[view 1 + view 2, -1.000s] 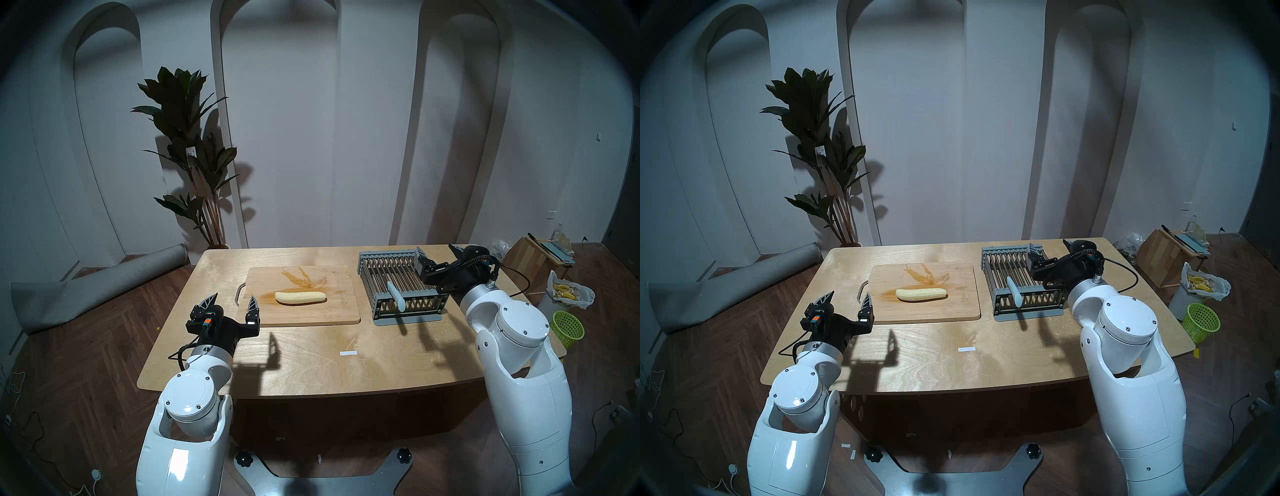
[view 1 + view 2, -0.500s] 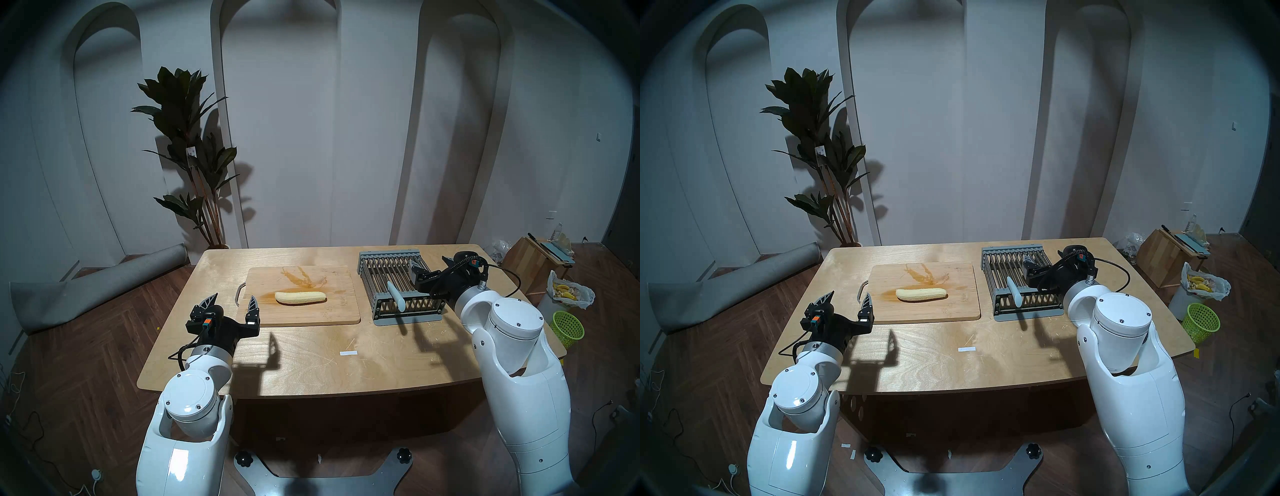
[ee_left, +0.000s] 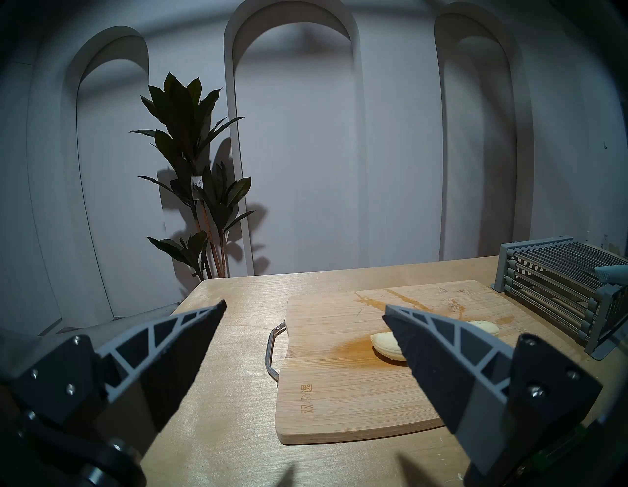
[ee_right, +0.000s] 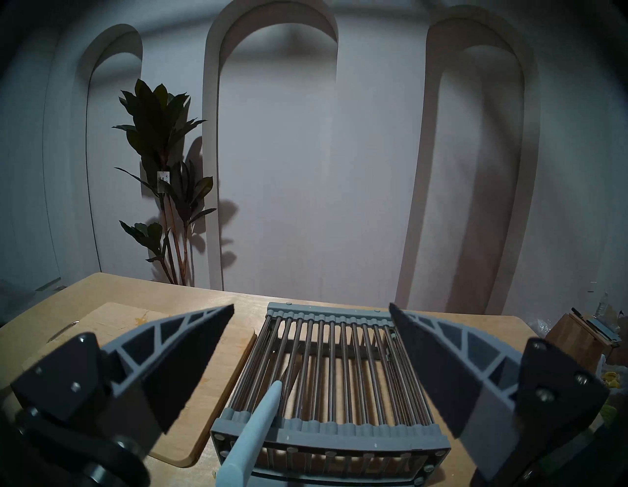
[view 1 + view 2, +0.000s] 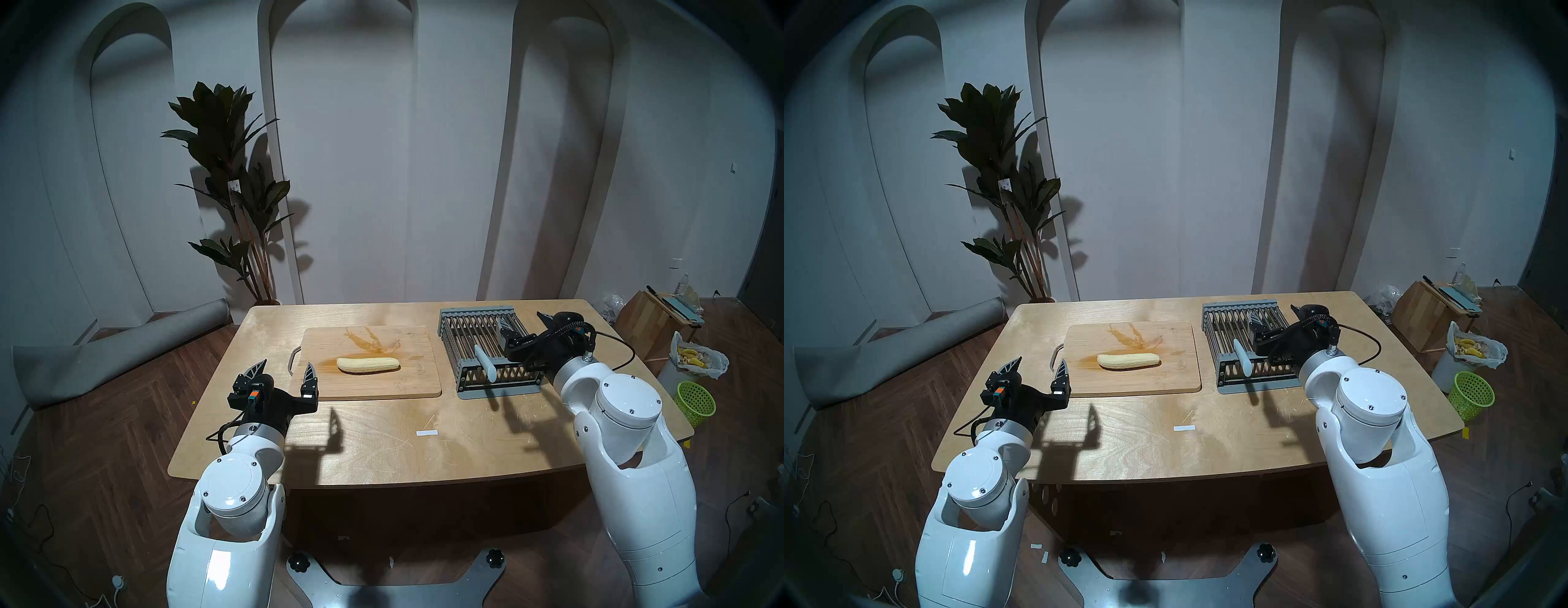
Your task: Cut the banana into four pieces on the cutting board
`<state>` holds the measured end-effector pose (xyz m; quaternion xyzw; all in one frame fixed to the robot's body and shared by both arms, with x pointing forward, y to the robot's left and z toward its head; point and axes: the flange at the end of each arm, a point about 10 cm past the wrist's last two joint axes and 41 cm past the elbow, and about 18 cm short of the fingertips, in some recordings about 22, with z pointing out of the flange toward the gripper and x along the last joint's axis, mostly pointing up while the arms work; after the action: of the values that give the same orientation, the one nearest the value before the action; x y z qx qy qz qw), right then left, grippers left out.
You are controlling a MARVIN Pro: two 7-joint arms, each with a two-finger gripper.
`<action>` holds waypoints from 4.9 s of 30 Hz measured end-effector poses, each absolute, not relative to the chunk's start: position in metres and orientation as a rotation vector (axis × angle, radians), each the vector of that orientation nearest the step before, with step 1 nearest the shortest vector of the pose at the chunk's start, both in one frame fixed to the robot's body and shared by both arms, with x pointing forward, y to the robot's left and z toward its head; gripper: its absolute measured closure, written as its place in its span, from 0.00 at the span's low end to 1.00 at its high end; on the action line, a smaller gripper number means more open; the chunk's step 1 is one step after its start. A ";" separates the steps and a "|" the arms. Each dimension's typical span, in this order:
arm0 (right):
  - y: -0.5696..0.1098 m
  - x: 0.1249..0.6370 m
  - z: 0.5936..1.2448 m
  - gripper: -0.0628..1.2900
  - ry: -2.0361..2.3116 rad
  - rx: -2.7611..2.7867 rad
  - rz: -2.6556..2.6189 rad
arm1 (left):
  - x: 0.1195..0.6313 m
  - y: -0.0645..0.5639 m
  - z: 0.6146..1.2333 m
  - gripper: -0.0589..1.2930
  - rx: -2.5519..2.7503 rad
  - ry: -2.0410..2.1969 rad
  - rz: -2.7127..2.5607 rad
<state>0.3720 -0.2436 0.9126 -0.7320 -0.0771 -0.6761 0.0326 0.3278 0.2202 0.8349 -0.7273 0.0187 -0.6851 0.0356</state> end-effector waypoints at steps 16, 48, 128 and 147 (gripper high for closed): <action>-0.239 0.371 0.881 0.03 -0.220 -2.282 -2.095 | 0.328 0.220 0.835 0.03 -2.235 0.057 -2.105; -0.201 0.384 0.870 0.03 -0.009 -2.432 -1.947 | 0.328 0.220 0.835 0.03 -2.235 0.057 -2.104; -0.188 0.399 0.818 0.03 -0.010 -2.490 -1.958 | 0.328 0.220 0.835 0.03 -2.236 0.057 -2.104; -0.186 0.402 0.820 0.03 -0.032 -2.477 -1.962 | 0.328 0.220 0.835 0.03 -2.236 0.057 -2.104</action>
<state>0.4024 -0.1856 0.8204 -0.7837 -0.0102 -0.6209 -0.0091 0.3277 0.2203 0.8347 -0.7277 0.0185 -0.6848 0.0355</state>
